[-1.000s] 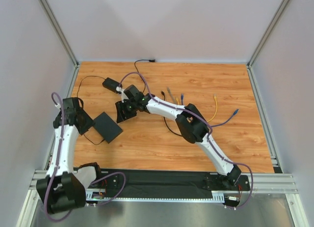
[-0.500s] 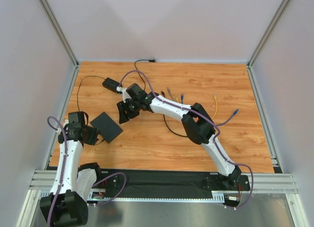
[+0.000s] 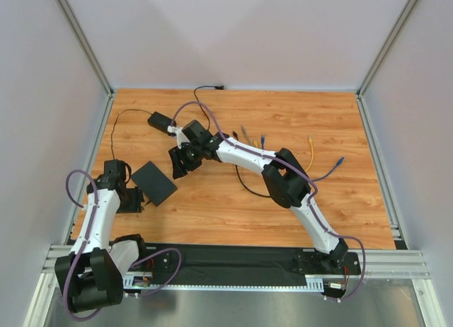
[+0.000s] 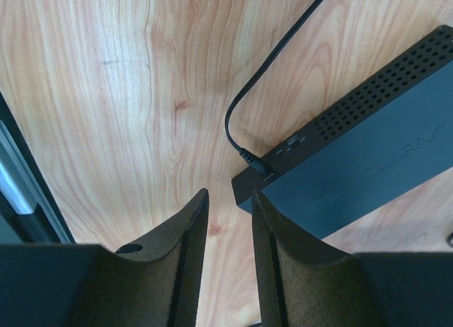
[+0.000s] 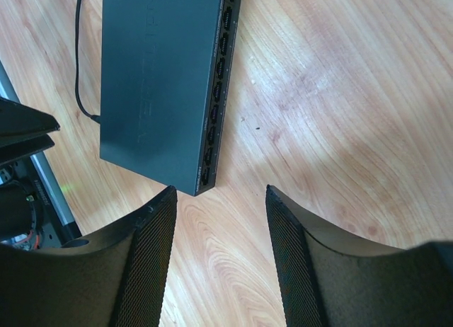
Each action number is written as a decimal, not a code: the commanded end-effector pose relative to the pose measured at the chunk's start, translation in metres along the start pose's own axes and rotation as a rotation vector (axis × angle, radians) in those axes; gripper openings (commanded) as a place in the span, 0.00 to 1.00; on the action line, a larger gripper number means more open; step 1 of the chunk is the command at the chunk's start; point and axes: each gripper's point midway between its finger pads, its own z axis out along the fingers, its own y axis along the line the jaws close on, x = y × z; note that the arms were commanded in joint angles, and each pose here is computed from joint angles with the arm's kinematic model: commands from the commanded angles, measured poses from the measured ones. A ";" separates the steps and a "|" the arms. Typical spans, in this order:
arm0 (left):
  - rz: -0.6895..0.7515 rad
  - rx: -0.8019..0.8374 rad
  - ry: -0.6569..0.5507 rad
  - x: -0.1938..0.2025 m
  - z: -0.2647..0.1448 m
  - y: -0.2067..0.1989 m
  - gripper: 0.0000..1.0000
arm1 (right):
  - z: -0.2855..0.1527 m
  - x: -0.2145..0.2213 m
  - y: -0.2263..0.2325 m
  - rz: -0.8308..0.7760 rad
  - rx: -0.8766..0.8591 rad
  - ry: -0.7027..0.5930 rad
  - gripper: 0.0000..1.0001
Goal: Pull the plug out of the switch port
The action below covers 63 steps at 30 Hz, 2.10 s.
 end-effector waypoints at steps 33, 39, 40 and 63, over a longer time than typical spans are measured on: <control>-0.192 -0.051 0.059 0.001 0.052 -0.011 0.25 | -0.015 -0.027 0.052 -0.266 -0.360 0.017 0.47; -0.175 -0.061 0.061 0.003 0.058 -0.002 0.12 | 0.008 -0.006 0.059 -0.268 -0.385 0.090 0.40; -0.170 -0.062 0.057 0.002 0.059 -0.002 0.11 | 0.009 -0.005 0.059 -0.264 -0.387 0.090 0.40; 0.300 -0.122 0.053 -0.024 0.059 -0.022 0.00 | 0.068 0.024 0.042 -0.468 -0.043 0.119 0.33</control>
